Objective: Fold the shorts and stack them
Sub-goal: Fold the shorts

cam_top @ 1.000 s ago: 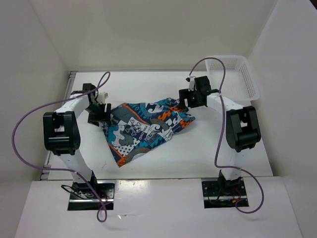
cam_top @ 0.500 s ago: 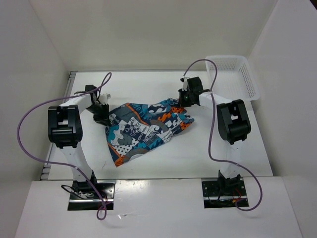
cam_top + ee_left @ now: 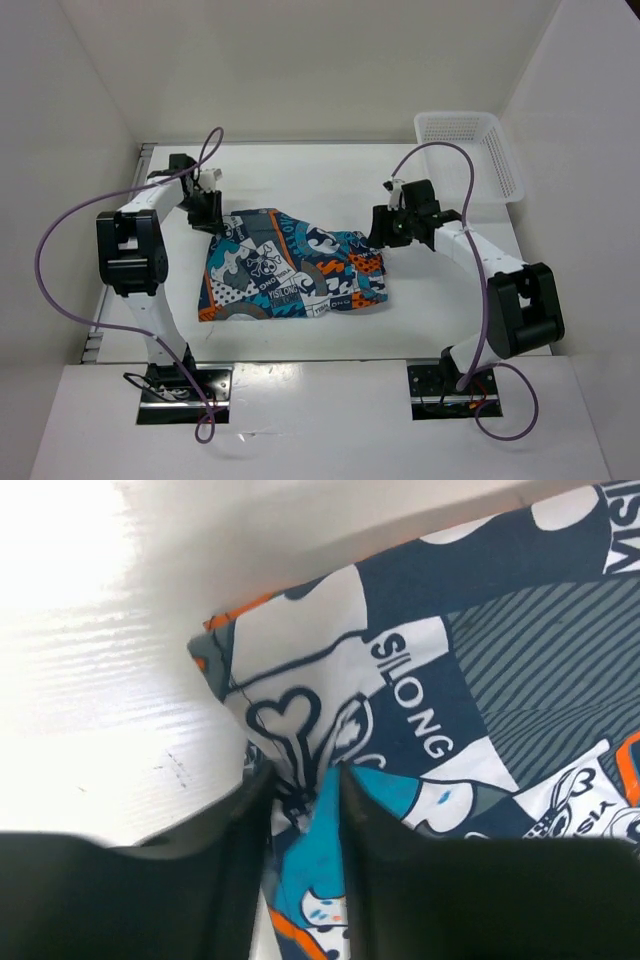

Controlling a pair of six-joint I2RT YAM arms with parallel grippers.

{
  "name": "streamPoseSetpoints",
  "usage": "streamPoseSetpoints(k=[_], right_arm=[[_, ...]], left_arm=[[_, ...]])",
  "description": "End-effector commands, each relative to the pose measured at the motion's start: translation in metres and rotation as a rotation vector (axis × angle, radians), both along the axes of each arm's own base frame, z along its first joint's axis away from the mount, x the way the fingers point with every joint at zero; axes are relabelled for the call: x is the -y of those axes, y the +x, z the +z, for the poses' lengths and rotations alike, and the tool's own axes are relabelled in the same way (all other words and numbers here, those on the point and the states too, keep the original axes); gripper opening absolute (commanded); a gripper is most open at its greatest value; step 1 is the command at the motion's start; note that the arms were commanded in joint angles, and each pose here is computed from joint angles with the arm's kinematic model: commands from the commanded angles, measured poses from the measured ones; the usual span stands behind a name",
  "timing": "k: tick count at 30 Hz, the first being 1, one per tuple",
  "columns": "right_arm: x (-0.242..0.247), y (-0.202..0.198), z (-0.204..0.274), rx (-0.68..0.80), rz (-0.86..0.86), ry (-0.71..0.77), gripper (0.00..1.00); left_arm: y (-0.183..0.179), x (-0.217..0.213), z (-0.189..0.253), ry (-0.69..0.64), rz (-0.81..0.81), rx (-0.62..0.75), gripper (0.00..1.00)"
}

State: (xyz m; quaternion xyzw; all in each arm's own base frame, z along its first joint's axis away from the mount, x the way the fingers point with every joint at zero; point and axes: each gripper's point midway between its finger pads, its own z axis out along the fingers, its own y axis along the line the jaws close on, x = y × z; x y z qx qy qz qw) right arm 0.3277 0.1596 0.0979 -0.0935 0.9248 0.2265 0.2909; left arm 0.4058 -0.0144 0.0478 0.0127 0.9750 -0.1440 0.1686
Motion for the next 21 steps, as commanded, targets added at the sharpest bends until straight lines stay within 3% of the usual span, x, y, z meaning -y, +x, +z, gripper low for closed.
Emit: streamPoseSetpoints(k=[1, 3, 6, 10, 12, 14, 17, 21], right_arm=[[0.003, 0.006, 0.005, 0.052, 0.002, -0.035, 0.54], [0.001, 0.007, 0.004, 0.05, 0.008, -0.027, 0.47], [0.002, 0.003, -0.005, 0.031, 0.016, -0.038, 0.47], [0.005, -0.01, 0.001, 0.042, 0.108, -0.075, 0.56], [0.011, -0.02, 0.01, 0.078, 0.233, -0.136, 0.66], [0.021, -0.023, 0.013, 0.14, 0.349, -0.23, 0.68], [0.033, -0.019, 0.021, 0.275, 0.486, -0.395, 0.77], [0.031, -0.025, 0.034, 0.412, 0.678, -0.546, 0.83]], left_arm=[[-0.003, -0.002, 0.013, 0.016, -0.003, 0.023, 0.42], [-0.012, -0.003, 0.011, 0.023, 0.0, 0.011, 0.5], [-0.041, -0.005, 0.008, 0.026, 0.011, -0.054, 0.53], [-0.092, -0.009, 0.029, 0.031, 0.038, -0.094, 0.56], [-0.117, -0.016, 0.046, 0.092, 0.056, -0.075, 0.56], [-0.15, -0.024, 0.042, 0.155, 0.073, -0.1, 0.57], [-0.18, -0.03, 0.066, 0.294, 0.077, 0.073, 0.6], [-0.208, -0.041, 0.071, 0.419, 0.093, 0.205, 0.63]])
